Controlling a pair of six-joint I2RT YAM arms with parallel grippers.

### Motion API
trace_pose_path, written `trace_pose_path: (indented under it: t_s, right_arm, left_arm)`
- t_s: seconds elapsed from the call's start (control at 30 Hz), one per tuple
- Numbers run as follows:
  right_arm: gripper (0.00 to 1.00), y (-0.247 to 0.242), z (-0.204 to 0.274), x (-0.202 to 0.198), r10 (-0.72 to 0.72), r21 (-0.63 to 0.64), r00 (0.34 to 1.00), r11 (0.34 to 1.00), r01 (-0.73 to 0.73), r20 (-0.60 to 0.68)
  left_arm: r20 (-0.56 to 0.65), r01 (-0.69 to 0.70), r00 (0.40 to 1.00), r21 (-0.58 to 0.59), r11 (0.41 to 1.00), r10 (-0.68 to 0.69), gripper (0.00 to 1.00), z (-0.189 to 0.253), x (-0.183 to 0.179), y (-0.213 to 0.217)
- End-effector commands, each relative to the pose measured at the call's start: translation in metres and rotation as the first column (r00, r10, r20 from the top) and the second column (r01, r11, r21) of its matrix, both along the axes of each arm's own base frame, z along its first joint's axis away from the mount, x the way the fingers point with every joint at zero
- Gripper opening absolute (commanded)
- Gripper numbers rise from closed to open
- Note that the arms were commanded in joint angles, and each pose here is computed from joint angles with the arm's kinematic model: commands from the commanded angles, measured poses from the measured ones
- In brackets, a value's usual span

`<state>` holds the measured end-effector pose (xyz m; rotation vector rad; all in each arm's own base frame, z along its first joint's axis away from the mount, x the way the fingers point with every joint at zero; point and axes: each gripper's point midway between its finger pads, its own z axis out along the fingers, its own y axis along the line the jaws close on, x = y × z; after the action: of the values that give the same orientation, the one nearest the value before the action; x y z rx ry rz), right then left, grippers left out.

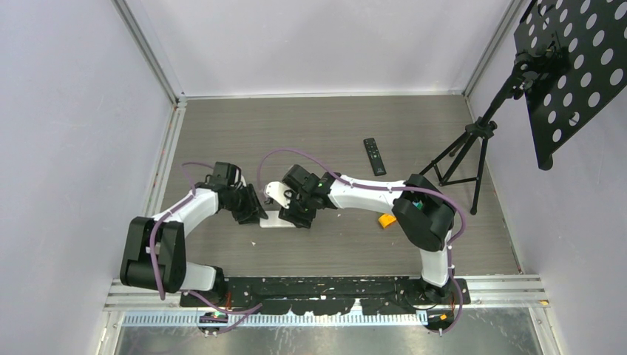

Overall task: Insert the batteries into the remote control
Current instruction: Load the battery cover into the remote control.

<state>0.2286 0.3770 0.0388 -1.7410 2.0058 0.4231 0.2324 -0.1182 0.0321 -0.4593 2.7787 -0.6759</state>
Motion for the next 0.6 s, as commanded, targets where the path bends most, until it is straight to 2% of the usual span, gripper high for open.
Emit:
trace_pose_path:
  t_s: [0.0,0.27,0.57]
  right_arm:
    - [0.34,0.016,0.044,0.003,0.032,0.101,0.998,0.994,-0.037,0.050]
    - [0.34,0.014,0.049,0.006,0.034,0.118,0.998,0.992,-0.041,0.061]
    - [0.34,0.008,0.040,0.004,0.057,0.089,0.997,0.994,-0.062,0.051]
  left_arm:
    - [0.044,0.023,0.999,-0.029,0.999,-0.021,0.35,0.007,0.013,-0.005]
    - [0.034,0.021,0.999,-0.057,0.998,-0.019,0.28,0.004,0.018,-0.011]
    - [0.050,0.015,0.999,-0.004,1.000,-0.015,0.28,0.008,0.025,-0.003]
